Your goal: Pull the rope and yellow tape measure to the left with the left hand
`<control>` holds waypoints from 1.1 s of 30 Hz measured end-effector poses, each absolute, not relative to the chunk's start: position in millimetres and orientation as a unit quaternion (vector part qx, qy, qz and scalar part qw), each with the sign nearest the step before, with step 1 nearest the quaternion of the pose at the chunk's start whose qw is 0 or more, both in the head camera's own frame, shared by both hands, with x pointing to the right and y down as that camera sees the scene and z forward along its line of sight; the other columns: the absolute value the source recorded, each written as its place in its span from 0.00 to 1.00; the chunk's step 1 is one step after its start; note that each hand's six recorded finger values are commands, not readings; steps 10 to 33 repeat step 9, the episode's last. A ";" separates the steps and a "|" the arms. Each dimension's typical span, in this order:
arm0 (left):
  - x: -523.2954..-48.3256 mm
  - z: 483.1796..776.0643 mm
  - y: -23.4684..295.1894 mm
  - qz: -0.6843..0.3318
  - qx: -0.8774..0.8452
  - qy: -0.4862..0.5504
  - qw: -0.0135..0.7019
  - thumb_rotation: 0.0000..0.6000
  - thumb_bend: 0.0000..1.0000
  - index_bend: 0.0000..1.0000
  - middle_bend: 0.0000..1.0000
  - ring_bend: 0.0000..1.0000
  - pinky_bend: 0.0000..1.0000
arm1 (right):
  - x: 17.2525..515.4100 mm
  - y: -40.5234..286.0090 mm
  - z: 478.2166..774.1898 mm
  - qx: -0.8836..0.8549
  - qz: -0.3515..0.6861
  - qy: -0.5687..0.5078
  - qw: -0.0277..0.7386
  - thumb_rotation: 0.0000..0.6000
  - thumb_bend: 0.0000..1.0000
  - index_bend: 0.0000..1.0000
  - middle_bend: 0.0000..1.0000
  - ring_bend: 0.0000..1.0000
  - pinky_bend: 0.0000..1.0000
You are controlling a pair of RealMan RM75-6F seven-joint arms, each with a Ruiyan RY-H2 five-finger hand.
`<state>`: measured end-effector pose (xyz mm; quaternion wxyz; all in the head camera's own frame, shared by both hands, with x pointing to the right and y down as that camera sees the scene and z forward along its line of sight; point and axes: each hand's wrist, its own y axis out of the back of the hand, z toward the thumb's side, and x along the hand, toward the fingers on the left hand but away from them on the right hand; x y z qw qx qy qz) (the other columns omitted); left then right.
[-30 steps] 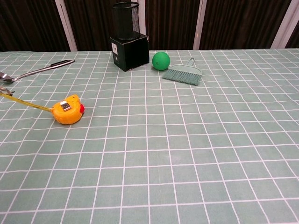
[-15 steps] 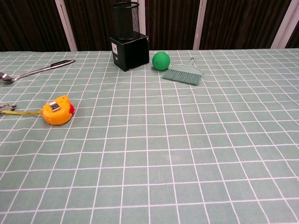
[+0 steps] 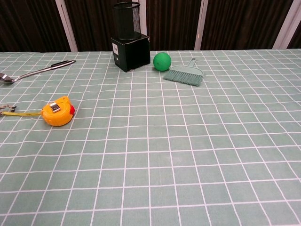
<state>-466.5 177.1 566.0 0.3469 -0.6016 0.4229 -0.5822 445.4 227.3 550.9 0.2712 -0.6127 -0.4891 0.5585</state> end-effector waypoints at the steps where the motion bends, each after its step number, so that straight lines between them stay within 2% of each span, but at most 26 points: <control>1: -462.7 561.1 185.5 -0.580 -0.602 0.434 0.337 1.00 0.04 0.00 0.00 0.00 0.00 | 445.1 227.4 550.8 -0.613 0.559 -0.487 0.274 1.00 0.12 0.00 0.00 0.00 0.00; 9: -453.8 556.5 211.2 -0.567 -0.615 0.415 0.356 1.00 0.01 0.00 0.00 0.00 0.00 | 439.3 229.3 549.5 -0.612 0.563 -0.461 0.309 1.00 0.12 0.00 0.00 0.00 0.00; 33: -453.8 556.5 211.2 -0.567 -0.615 0.415 0.356 1.00 0.01 0.00 0.00 0.00 0.00 | 439.3 229.3 549.5 -0.612 0.563 -0.461 0.309 1.00 0.12 0.00 0.00 0.00 0.00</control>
